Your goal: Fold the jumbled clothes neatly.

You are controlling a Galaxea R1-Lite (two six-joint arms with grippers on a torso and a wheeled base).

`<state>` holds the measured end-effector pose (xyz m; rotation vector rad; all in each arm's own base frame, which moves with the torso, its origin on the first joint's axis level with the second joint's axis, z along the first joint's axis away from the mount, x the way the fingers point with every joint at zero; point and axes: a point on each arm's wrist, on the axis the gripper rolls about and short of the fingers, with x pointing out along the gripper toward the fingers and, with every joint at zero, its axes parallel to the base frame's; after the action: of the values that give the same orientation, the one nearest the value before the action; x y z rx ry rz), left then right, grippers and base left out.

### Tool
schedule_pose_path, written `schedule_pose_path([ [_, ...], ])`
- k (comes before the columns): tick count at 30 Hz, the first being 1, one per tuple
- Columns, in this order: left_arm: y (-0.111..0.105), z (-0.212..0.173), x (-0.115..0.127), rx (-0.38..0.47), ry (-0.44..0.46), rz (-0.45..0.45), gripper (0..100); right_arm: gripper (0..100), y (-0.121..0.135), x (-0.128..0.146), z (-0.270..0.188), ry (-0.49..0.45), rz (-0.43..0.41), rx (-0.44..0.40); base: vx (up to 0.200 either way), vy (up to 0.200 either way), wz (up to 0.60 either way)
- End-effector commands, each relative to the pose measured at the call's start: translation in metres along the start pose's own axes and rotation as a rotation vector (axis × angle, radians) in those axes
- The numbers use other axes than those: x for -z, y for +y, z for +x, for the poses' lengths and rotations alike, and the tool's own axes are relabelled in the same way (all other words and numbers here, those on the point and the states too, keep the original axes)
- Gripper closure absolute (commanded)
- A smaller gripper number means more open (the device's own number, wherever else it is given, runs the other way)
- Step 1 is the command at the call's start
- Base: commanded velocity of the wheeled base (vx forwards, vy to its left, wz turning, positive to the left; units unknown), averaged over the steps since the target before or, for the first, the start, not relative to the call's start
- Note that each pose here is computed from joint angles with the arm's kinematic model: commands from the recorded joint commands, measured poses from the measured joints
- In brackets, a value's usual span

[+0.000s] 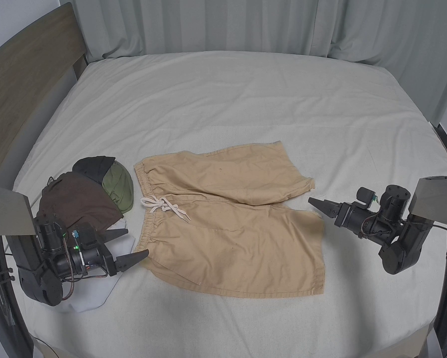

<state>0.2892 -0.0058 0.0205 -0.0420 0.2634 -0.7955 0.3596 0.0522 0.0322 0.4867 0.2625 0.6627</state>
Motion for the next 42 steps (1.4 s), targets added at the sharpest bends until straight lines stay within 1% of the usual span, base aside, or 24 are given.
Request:
schedule_pose_path([
  [1, -0.001, 0.002, 0.024, 0.022, 0.065, -0.072, 0, 0, 0.041, -0.003, -0.004, 0.017, -0.044, -0.074, 0.000, 0.000, 0.00],
  [3, -0.002, 0.001, 0.031, 0.023, 0.086, -0.096, 0, 0, 0.049, -0.001, -0.004, 0.025, -0.065, -0.090, 0.000, 0.000, 0.00],
  [6, 0.000, 0.001, 0.038, 0.022, 0.100, -0.116, 0, 0, 0.050, -0.001, -0.003, 0.024, -0.083, -0.093, 0.000, 0.000, 0.00],
  [14, 0.011, 0.003, 0.054, -0.003, 0.124, -0.156, 0, 0, 0.050, -0.002, -0.004, 0.022, -0.084, -0.091, 0.000, 0.000, 0.00],
  [22, 0.027, 0.006, 0.066, -0.035, 0.120, -0.181, 0, 0, 0.050, -0.002, -0.004, 0.021, -0.085, -0.093, 0.000, 0.000, 0.00],
  [24, 0.028, 0.006, 0.066, -0.039, 0.119, -0.223, 0, 0, 0.050, -0.002, -0.004, 0.021, -0.085, -0.093, 0.000, 0.000, 0.00],
  [25, 0.027, 0.007, 0.065, -0.038, 0.117, -0.262, 0, 0, 0.050, -0.002, -0.004, 0.021, -0.086, -0.093, 0.000, 0.000, 0.00],
  [27, 0.025, 0.009, 0.064, -0.039, 0.115, -0.376, 0, 0, 0.050, -0.002, -0.004, 0.020, -0.086, -0.092, 0.000, 0.000, 0.00],
  [28, 0.025, 0.009, 0.064, -0.039, 0.115, -0.376, 0, 0, 0.050, -0.002, -0.004, 0.020, -0.086, -0.092, 0.000, 0.000, 0.00],
  [30, 0.023, 0.015, 0.062, -0.055, 0.115, -0.483, 0, 0, 0.049, -0.002, -0.004, 0.020, -0.086, -0.091, 0.000, 0.000, 0.00],
  [33, 0.027, 0.020, 0.061, -0.095, 0.104, -0.484, 0, 0, 0.049, -0.003, -0.004, 0.018, -0.087, -0.090, 0.000, 0.000, 0.00],
  [35, 0.025, 0.021, 0.061, -0.096, 0.106, -0.488, 0, 0, 0.049, -0.003, -0.004, 0.019, -0.085, -0.091, 0.000, 0.000, 0.00],
  [38, 0.024, 0.027, 0.057, -0.090, 0.095, -0.521, 0, 0, 0.048, -0.003, -0.004, 0.019, -0.086, -0.089, 0.000, 0.000, 0.00],
  [42, 0.026, 0.032, 0.054, -0.149, 0.076, -0.545, 0, 0, 0.048, -0.003, -0.004, 0.019, -0.084, -0.089, 0.000, 0.000, 0.00],
])
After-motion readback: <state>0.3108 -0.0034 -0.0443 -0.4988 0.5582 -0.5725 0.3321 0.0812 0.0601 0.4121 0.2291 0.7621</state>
